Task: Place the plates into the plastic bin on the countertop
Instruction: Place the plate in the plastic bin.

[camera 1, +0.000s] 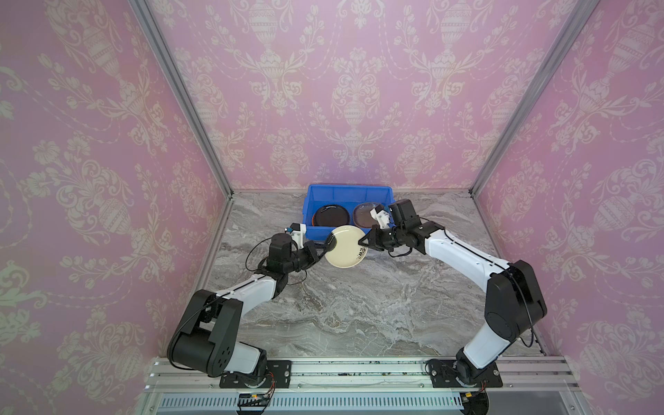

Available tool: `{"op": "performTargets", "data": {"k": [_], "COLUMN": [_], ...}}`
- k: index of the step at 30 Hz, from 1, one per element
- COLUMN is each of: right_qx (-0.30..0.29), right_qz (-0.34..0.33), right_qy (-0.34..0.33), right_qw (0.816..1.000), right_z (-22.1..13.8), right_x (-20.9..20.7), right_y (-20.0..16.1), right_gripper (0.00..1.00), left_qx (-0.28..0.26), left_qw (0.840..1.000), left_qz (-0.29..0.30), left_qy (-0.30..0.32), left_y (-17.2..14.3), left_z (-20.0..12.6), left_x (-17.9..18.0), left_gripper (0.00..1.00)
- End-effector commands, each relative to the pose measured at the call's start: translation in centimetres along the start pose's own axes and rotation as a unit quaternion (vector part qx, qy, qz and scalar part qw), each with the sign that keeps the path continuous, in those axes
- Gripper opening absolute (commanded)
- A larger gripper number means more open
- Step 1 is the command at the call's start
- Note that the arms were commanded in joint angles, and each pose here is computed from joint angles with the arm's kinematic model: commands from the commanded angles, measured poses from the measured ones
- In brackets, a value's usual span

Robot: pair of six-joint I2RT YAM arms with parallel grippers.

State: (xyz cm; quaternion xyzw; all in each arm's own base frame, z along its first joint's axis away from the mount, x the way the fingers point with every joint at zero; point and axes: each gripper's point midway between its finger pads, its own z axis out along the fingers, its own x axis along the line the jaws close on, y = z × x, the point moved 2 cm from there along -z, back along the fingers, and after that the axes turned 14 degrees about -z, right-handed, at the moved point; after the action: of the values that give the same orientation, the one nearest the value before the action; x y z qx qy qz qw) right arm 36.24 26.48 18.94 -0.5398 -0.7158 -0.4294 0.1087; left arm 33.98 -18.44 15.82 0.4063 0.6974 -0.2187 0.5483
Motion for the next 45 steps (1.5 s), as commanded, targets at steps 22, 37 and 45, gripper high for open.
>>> {"op": "performTargets", "data": {"k": [22, 37, 45], "right_qx": [-0.131, -0.110, -0.096], "right_qz": [0.030, 0.083, 0.089], "right_qy": [0.019, 0.011, -0.008], "right_qw": [0.991, 0.990, 0.991], "right_z": [7.8, 13.9, 14.4], "right_x": [-2.8, -8.6, -10.2], "right_y": [16.4, 17.0, 15.6], "right_gripper": [0.00, 0.00, 0.00], "left_qx": [-0.078, -0.072, -0.067], "left_qw": [0.994, 0.995, 0.996], "left_qz": [0.062, 0.045, 0.035], "left_qy": [0.035, 0.046, 0.043], "left_y": [1.2, 2.5, 3.0], "left_z": [-2.6, -2.3, -1.4], "left_x": [1.4, 2.9, 3.2], "left_gripper": [0.99, 0.99, 0.99]}}
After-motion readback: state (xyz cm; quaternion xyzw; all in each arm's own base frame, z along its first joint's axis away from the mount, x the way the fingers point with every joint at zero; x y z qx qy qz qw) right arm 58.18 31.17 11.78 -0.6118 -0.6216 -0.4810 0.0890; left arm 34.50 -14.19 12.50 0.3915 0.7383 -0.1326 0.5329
